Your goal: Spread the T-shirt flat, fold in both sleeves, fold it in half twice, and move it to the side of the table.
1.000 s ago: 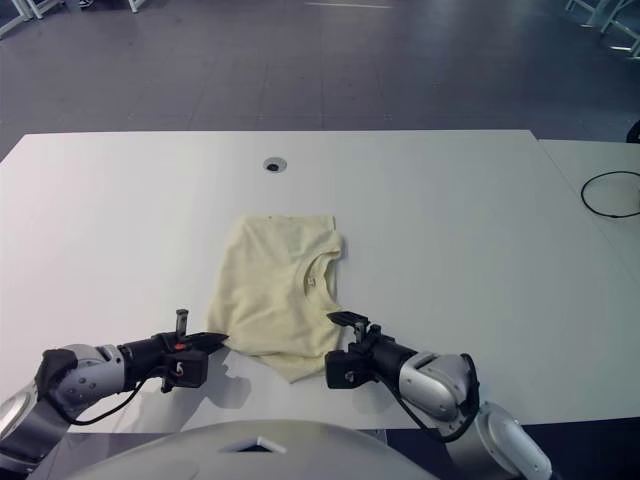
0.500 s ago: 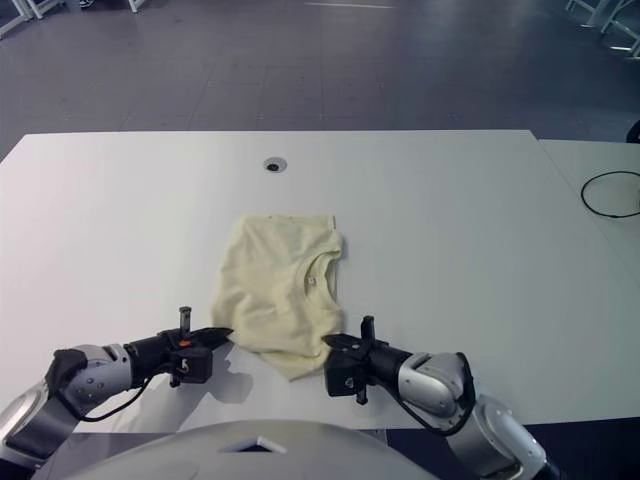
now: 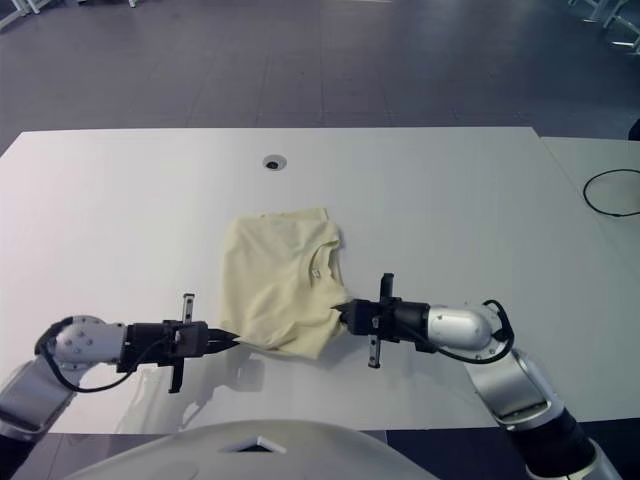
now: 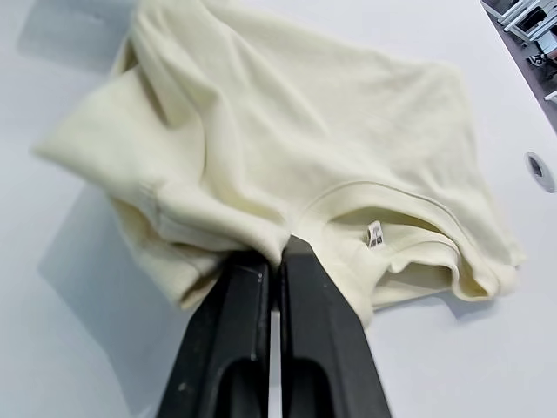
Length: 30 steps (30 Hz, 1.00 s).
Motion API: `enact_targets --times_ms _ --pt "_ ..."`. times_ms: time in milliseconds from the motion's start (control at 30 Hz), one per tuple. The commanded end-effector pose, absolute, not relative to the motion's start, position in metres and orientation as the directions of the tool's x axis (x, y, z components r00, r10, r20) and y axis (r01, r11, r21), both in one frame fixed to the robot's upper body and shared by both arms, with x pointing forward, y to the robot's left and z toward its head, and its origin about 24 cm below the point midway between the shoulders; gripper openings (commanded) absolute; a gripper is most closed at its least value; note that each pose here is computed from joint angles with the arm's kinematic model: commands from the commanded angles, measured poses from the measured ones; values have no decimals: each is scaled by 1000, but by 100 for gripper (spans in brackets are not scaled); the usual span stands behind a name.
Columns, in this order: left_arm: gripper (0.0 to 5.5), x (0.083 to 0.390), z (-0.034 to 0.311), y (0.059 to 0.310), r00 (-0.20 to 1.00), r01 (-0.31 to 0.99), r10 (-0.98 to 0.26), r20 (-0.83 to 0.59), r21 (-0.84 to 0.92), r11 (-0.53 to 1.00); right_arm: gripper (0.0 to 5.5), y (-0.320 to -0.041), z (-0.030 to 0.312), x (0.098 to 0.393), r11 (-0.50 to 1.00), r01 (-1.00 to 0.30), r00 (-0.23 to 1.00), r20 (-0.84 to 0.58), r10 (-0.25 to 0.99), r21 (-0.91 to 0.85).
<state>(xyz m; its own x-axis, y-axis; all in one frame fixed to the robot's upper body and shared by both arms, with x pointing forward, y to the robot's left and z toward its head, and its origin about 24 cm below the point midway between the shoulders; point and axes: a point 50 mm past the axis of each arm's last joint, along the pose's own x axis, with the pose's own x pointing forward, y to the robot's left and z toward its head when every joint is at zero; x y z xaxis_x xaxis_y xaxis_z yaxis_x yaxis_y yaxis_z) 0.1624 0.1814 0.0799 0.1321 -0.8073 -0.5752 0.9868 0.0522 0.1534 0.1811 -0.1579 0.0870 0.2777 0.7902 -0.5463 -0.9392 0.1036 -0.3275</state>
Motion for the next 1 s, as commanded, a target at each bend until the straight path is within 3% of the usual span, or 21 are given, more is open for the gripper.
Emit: enact_targets --times_ms 33,167,367,633,1000 --pt "0 168 99 189 52 996 -797 -602 86 0 2 -169 88 174 70 -972 192 -593 782 -222" --pt "0 163 105 202 -70 997 -756 -651 -35 -63 2 -179 96 174 69 -986 146 -606 782 -149" --pt "0 163 114 204 -148 988 -755 -639 -132 -81 2 -175 115 185 90 -996 84 -535 841 -15" --pt "0 200 141 210 -165 961 -838 -520 -276 -18 2 -167 128 192 65 -953 -69 -423 903 295" --pt "0 257 150 222 -158 917 -876 -457 -396 41 2 -167 141 255 76 -846 -106 -307 946 527"
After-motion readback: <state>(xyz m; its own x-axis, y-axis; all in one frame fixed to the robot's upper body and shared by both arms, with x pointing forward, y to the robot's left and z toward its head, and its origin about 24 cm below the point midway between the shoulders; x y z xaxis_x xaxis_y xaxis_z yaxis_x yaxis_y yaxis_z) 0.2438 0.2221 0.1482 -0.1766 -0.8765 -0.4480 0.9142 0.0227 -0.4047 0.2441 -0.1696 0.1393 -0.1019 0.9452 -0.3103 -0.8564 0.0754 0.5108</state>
